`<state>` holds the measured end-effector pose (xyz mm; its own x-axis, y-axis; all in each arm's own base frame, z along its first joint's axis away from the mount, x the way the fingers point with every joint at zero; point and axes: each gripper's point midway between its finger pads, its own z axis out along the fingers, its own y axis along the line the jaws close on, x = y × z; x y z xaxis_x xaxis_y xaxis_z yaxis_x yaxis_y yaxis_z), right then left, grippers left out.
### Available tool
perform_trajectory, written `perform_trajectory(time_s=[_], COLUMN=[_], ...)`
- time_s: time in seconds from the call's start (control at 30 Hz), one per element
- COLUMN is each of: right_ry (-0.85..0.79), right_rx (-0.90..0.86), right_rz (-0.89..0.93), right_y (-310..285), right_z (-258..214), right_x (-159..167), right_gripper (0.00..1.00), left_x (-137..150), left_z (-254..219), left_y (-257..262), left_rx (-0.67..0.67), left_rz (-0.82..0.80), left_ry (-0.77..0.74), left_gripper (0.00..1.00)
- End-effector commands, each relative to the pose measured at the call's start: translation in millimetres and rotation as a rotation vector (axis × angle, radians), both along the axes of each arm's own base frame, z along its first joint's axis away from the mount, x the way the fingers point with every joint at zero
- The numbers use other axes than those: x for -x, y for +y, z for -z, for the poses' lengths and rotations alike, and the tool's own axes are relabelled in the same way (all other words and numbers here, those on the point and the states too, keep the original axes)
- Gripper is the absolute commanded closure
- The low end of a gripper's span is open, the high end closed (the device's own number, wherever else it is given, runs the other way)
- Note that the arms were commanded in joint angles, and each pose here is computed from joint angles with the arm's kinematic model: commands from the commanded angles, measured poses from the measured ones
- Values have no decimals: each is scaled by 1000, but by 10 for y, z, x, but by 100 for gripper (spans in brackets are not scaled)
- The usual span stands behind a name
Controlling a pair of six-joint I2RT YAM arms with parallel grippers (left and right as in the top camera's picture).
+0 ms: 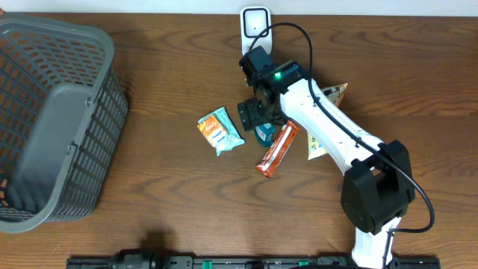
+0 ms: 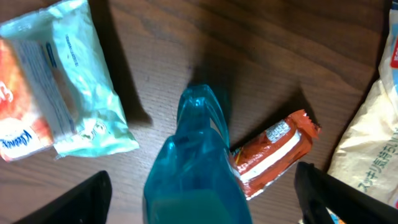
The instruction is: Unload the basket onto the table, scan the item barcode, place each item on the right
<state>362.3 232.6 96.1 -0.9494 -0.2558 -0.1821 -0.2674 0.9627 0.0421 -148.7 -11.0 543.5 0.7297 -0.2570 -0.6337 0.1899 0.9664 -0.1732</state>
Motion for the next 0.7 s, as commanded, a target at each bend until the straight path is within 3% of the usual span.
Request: perform_trajectory(time_s=[0.0, 0.33, 0.67], right_ry=[28, 114, 162], right_rx=[22, 52, 38], right_rz=[5, -4, -46], right_y=[-45, -29, -50], right_z=[120, 424, 430], right_x=[62, 151, 232], right_gripper=[16, 51, 73], left_x=[-30, -30, -31], left_z=[8, 8, 9], left_y=[-2, -2, -2], left_rx=[-10, -10, -10], left_rz=[-16, -16, -17], left_ry=[7, 7, 8], left_gripper=[2, 2, 2])
